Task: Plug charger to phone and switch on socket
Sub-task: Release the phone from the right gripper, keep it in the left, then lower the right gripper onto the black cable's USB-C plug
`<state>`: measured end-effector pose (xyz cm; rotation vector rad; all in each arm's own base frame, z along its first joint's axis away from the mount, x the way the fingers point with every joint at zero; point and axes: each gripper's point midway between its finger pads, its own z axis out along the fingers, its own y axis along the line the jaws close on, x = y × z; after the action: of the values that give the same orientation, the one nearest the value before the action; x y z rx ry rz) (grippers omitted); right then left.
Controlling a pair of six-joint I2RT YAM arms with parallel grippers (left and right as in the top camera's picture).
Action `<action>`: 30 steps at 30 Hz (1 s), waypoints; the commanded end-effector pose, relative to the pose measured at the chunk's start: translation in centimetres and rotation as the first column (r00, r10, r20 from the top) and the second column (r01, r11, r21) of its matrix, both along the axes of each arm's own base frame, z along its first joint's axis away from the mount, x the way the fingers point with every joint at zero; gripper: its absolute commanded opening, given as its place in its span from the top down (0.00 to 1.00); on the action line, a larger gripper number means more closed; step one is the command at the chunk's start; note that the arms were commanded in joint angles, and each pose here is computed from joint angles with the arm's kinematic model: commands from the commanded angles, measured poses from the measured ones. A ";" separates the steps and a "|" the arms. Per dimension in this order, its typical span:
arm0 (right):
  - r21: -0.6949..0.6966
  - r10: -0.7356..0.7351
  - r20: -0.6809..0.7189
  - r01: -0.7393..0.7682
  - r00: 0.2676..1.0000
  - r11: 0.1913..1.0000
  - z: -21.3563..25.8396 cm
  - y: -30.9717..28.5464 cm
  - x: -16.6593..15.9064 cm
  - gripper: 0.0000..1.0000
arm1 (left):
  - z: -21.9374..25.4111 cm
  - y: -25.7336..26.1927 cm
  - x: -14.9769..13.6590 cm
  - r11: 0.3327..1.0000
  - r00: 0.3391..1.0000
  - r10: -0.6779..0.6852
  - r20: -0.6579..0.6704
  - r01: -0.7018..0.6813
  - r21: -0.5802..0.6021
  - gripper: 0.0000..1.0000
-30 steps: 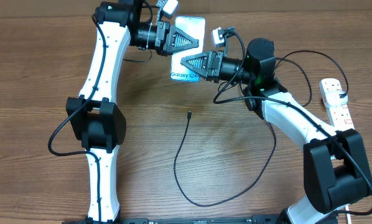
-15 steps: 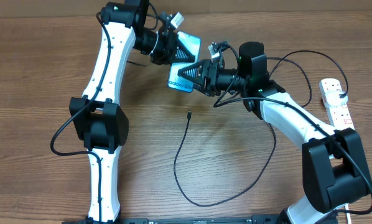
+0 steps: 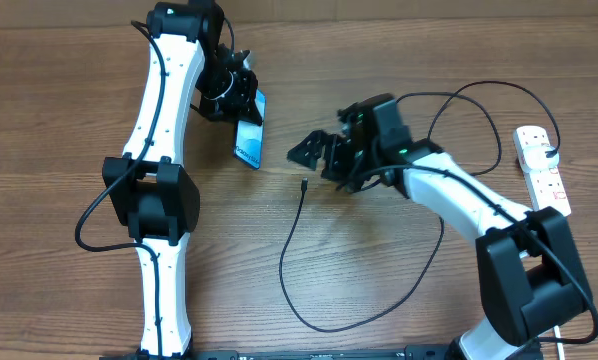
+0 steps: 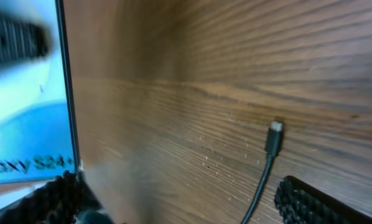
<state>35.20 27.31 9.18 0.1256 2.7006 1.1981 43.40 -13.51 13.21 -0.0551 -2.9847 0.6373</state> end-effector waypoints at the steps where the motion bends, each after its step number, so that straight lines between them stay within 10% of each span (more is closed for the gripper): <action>1: -0.108 -0.046 0.033 0.050 0.998 0.993 -1.1 0.2 0.1 0.24 | 0.9 0.6 0.0 0.999 1.000 0.005 0.031 -0.007 0.051 0.96; 10: -0.476 -0.222 0.262 0.326 0.939 0.817 -3.6 -3.0 0.9 0.86 | 0.4 1.3 0.1 0.995 0.999 0.007 0.032 -0.010 0.096 0.96; 30: -0.494 -0.162 0.177 0.230 0.971 0.839 -8.7 -0.8 0.0 0.78 | 0.2 1.2 0.4 0.996 0.999 0.009 0.037 -0.013 0.091 0.96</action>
<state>35.32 25.91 1.02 0.2440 2.6832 0.3566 43.79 -11.94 12.57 -0.0500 -3.0303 0.4916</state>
